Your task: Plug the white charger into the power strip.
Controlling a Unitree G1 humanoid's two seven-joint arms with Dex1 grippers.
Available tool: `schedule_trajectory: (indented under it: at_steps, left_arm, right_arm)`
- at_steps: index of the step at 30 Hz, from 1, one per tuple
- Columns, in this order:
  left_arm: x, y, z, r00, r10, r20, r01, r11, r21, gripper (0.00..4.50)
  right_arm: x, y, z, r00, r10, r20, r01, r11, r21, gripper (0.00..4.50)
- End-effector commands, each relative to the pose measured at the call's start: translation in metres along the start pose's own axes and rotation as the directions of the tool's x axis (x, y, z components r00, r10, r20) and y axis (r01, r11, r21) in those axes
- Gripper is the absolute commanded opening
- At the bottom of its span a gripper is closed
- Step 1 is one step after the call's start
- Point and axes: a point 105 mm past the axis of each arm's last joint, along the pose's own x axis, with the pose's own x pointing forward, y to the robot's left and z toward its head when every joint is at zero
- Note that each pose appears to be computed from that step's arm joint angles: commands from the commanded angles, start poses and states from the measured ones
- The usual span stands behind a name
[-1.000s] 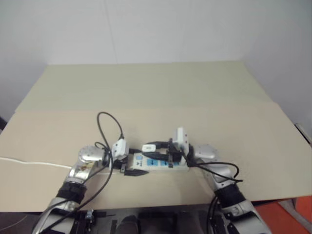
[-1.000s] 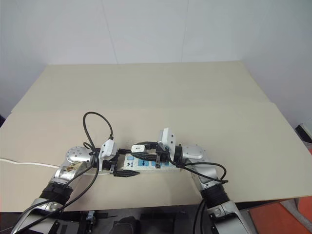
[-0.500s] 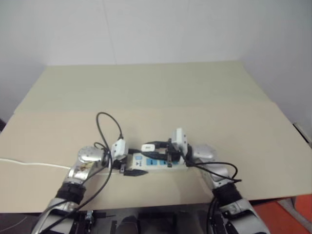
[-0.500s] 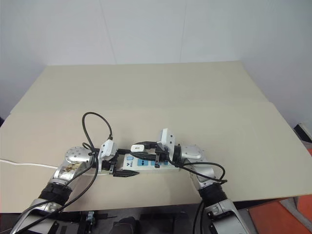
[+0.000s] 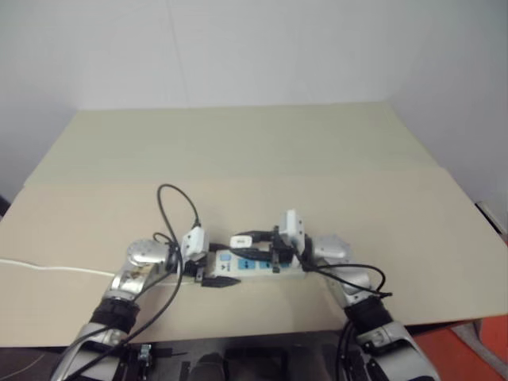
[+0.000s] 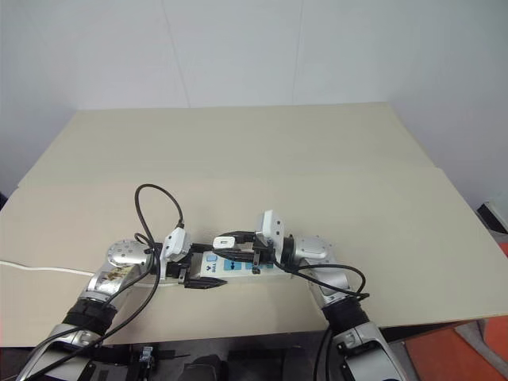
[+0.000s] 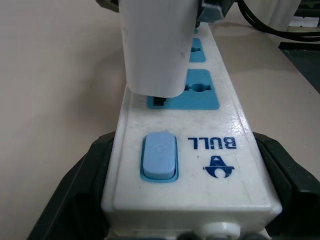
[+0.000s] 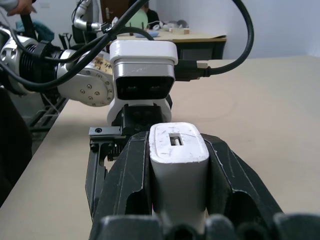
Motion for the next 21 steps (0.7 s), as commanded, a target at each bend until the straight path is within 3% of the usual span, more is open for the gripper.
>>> schedule_trajectory:
  at_steps: [1,14,21]
  left_arm:
    - [-0.002,-0.008,-0.011,0.998,-0.033,-0.057,0.032,0.999,-0.02,3.32]
    - [-0.001,-0.006,-0.011,0.998,-0.025,-0.058,0.024,1.0,-0.018,3.32]
    - [-0.009,-0.006,-0.013,0.997,-0.007,-0.074,0.005,1.0,-0.02,3.32]
  right_arm:
    - [-0.012,0.006,-0.022,0.994,0.02,-0.107,-0.014,0.998,0.06,1.11]
    - [-0.013,0.009,-0.033,0.991,-0.029,-0.133,0.045,0.992,0.121,1.11]
    - [-0.033,0.013,-0.053,0.984,-0.065,-0.168,0.091,0.984,0.154,1.11]
